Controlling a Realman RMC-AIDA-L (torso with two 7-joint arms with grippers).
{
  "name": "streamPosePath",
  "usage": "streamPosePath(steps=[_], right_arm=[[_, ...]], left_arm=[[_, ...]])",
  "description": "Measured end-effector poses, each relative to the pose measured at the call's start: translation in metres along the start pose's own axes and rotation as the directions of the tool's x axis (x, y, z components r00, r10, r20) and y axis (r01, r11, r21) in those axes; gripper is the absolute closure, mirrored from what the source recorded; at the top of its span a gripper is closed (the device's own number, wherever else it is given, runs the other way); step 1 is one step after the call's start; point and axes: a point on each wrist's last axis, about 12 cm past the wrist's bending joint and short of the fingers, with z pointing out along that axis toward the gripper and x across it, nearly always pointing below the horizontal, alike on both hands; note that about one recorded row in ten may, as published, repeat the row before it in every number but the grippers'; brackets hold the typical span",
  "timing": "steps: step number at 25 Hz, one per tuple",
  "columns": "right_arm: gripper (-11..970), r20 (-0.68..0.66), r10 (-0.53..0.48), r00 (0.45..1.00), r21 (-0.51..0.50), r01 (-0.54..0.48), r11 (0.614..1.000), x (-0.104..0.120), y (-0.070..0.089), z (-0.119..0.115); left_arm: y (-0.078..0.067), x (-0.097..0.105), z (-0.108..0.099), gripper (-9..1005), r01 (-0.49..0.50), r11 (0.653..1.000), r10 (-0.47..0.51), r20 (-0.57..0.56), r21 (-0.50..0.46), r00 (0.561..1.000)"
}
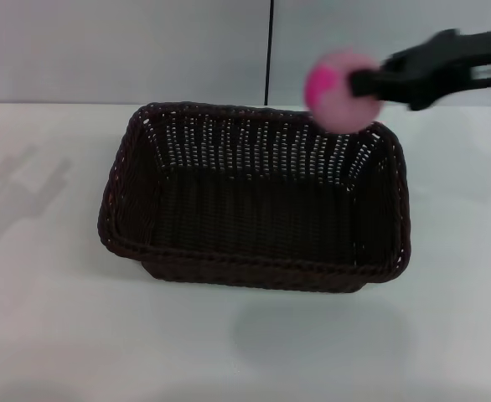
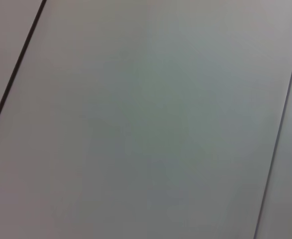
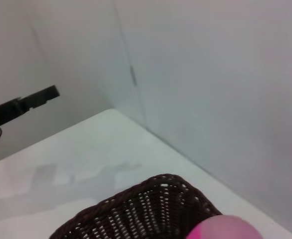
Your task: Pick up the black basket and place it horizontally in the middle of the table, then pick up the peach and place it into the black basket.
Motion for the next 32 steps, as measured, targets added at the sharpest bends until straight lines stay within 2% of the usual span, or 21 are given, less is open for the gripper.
streamPosePath(steps=[1,2,6,9,11,14,19,20,21,22,23,25,26,27,29,30,31,32], right_arm=[[862,-0.021,0.002,1.0,-0.02,-0.002,1.0,-0.003,-0.004,0.019],[871,-0.021,0.002,1.0,-0.02,-0.002,1.0,-0.003,-0.004,0.019],[905,-0.063,0.042,0.997,-0.087,-0.048,0.995,0.0,-0.014,0.054],[819,-0.075,0.043,0.996,-0.11,-0.051,0.993,0.004,-0.016,0.064],[761,-0.075,0.045,0.996,-0.108,-0.053,0.993,0.006,-0.017,0.066],[553,-0.06,0.046,0.997,-0.095,-0.052,0.994,0.006,-0.018,0.063],[319,0.028,0.062,0.998,-0.07,-0.06,0.996,0.016,-0.023,0.045],[314,0.057,0.066,0.996,-0.072,-0.062,0.996,0.022,-0.023,0.041],[308,0.153,0.074,0.986,-0.063,-0.065,0.996,0.038,-0.025,0.031],[303,0.153,0.074,0.986,-0.063,-0.065,0.996,0.038,-0.025,0.031],[297,0.208,0.08,0.975,-0.055,-0.07,0.996,0.049,-0.026,0.025],[286,0.343,0.09,0.935,-0.029,-0.085,0.996,0.07,-0.028,0.015],[281,0.513,0.099,0.853,0.002,-0.117,0.993,0.098,-0.031,0.007],[275,0.513,0.099,0.853,0.002,-0.117,0.993,0.098,-0.031,0.007],[264,0.678,0.077,0.731,0.063,-0.162,0.985,0.126,-0.032,0.001],[259,0.748,0.043,0.662,0.113,-0.191,0.975,0.142,-0.031,-0.001],[259,0.821,-0.055,0.568,0.234,-0.248,0.94,0.172,-0.025,0.001],[259,0.821,-0.055,0.568,0.234,-0.248,0.94,0.172,-0.025,0.001]], left_arm=[[0.0,0.001,-0.002,294,-0.002,1.0,0.002,-0.001,-0.004,1.0],[0.0,0.001,-0.002,294,-0.002,1.0,0.002,-0.001,-0.004,1.0],[-0.001,0.007,-0.006,294,0.006,1.0,-0.006,-0.008,-0.022,1.0],[-0.001,0.011,-0.007,294,-0.007,0.999,0.007,-0.011,-0.034,1.0],[-0.001,0.012,-0.007,294,-0.019,0.999,0.018,-0.008,-0.041,1.0],[0.001,0.011,-0.009,294,-0.026,0.998,0.026,0.002,-0.058,1.0],[0.004,0.016,-0.018,294,-0.038,0.992,0.041,0.024,-0.12,0.999],[0.005,0.017,-0.019,294,-0.044,0.991,0.048,0.026,-0.13,0.998],[0.005,0.02,-0.021,294,-0.057,0.988,0.062,0.03,-0.146,0.998],[0.005,0.021,-0.022,294,-0.068,0.985,0.073,0.031,-0.156,0.997],[0.005,0.022,-0.022,294,-0.077,0.984,0.083,0.032,-0.163,0.996],[0.005,0.025,-0.025,294,-0.088,0.98,0.096,0.037,-0.179,0.995],[0.004,0.026,-0.027,294,-0.088,0.979,0.098,0.041,-0.185,0.994],[0.003,0.028,-0.029,294,-0.087,0.976,0.099,0.048,-0.199,0.994],[0.002,0.03,-0.031,294,-0.087,0.974,0.101,0.054,-0.211,0.993],[-0.001,0.038,-0.038,294,-0.1,0.961,0.122,0.074,-0.256,0.99],[-0.003,0.041,-0.039,294,-0.111,0.957,0.136,0.075,-0.269,0.988],[-0.004,0.044,-0.04,294,-0.126,0.951,0.153,0.074,-0.282,0.986]])
